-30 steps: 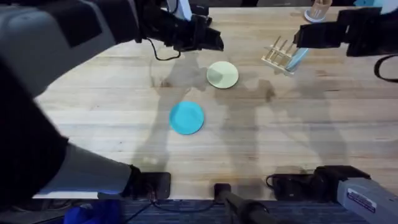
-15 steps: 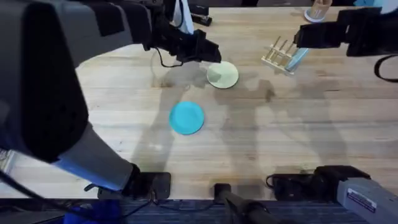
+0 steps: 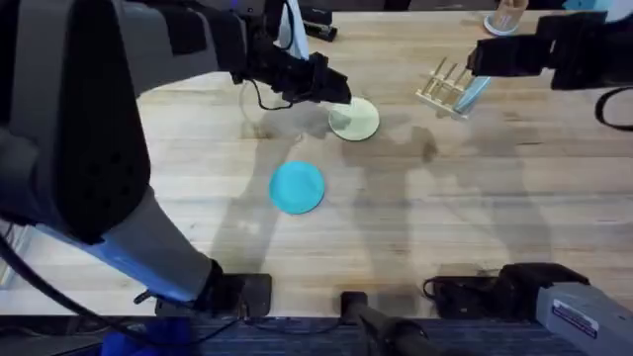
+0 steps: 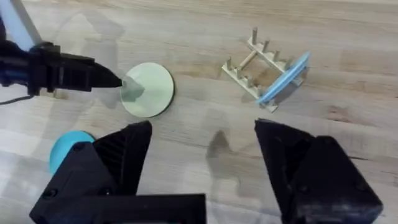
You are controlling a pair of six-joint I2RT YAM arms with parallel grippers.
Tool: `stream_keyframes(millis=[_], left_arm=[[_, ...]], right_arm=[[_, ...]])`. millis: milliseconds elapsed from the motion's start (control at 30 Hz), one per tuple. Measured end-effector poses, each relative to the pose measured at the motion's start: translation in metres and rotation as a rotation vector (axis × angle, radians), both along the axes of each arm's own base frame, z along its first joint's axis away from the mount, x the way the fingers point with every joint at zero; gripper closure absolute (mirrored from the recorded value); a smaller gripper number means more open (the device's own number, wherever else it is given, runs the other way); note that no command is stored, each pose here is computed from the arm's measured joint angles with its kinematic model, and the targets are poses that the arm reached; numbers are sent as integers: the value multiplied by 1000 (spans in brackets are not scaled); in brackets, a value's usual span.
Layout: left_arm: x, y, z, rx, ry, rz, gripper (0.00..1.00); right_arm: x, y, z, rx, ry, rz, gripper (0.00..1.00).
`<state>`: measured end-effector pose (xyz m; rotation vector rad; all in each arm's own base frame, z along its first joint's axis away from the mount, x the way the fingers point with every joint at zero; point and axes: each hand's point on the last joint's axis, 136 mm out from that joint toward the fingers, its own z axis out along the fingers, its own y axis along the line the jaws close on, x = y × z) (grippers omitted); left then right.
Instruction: Pick up the plates from the table one by one and place each into a slot on the dish rack.
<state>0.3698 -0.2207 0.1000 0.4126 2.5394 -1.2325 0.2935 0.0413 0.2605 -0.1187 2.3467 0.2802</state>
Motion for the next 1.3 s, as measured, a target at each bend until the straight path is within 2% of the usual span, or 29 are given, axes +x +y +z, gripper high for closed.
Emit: stream_keyframes(millis=[533, 867, 1133, 1300], left_arm=[[9, -1, 4, -15, -32, 16, 960], [21, 21, 1, -16, -11, 84, 960], [15, 14, -2, -67, 29, 51, 960], [10, 10, -22, -86, 98, 37, 960]], right_arm=[[0, 0, 0, 0, 0, 0, 6], [0, 0, 0, 0, 0, 0, 5], [0, 0, 0, 0, 0, 0, 6], [0, 0, 0, 0, 0, 0, 5]])
